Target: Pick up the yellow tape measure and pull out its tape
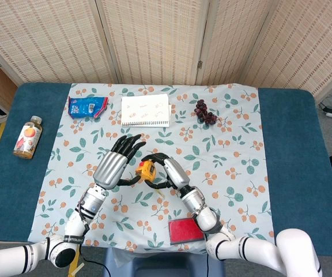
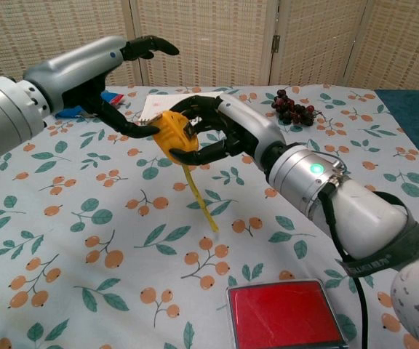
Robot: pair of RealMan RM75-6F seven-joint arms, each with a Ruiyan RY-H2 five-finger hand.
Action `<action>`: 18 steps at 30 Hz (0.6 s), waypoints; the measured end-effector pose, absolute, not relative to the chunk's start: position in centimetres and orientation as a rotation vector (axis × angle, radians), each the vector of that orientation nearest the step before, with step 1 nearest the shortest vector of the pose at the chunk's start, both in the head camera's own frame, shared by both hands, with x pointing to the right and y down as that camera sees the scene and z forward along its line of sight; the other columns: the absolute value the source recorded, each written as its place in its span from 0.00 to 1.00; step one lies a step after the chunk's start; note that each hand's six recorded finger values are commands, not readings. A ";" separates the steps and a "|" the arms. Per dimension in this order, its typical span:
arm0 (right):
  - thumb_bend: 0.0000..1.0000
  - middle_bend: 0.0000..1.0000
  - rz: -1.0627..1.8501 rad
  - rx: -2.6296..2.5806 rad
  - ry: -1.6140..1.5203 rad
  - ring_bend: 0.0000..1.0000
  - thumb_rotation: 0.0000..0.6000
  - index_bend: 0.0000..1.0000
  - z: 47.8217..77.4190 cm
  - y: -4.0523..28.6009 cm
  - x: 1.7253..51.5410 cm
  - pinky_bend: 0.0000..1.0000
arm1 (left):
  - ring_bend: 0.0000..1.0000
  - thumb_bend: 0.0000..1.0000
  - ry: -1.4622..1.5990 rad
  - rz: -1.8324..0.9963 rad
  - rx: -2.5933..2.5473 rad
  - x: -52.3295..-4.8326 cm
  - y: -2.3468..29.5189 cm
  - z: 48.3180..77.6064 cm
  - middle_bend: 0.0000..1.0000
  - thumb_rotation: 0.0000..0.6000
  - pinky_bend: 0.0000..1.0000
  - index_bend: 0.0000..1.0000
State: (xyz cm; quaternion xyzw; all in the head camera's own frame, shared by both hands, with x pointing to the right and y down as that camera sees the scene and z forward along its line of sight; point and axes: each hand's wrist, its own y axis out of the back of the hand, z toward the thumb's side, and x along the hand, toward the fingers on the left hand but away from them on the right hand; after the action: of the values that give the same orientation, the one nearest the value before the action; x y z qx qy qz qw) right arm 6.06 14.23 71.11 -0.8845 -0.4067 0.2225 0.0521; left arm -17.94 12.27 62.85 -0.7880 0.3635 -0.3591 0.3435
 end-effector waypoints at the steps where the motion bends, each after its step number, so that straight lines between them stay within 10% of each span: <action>1: 0.36 0.47 0.679 -2.691 -1.235 0.35 1.00 0.52 71.1 14.3 6.1 0.14 | 0.09 0.30 0.945 -0.932 -2.045 -18.0 12.2 62.9 0.06 1.00 0.00 0.16; 18: 0.36 0.47 0.713 -2.698 -1.198 0.35 1.00 0.52 71.6 14.7 5.2 0.14 | 0.09 0.41 0.943 -0.929 -2.081 -17.6 12.4 63.4 0.07 1.00 0.00 0.20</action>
State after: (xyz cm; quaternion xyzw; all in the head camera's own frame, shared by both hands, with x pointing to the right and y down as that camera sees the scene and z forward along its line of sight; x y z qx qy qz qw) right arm 5.24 14.69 71.63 -0.8872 -0.3940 0.2345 0.0522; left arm -17.57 12.38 63.40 -0.7961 0.3609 -0.3553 0.3313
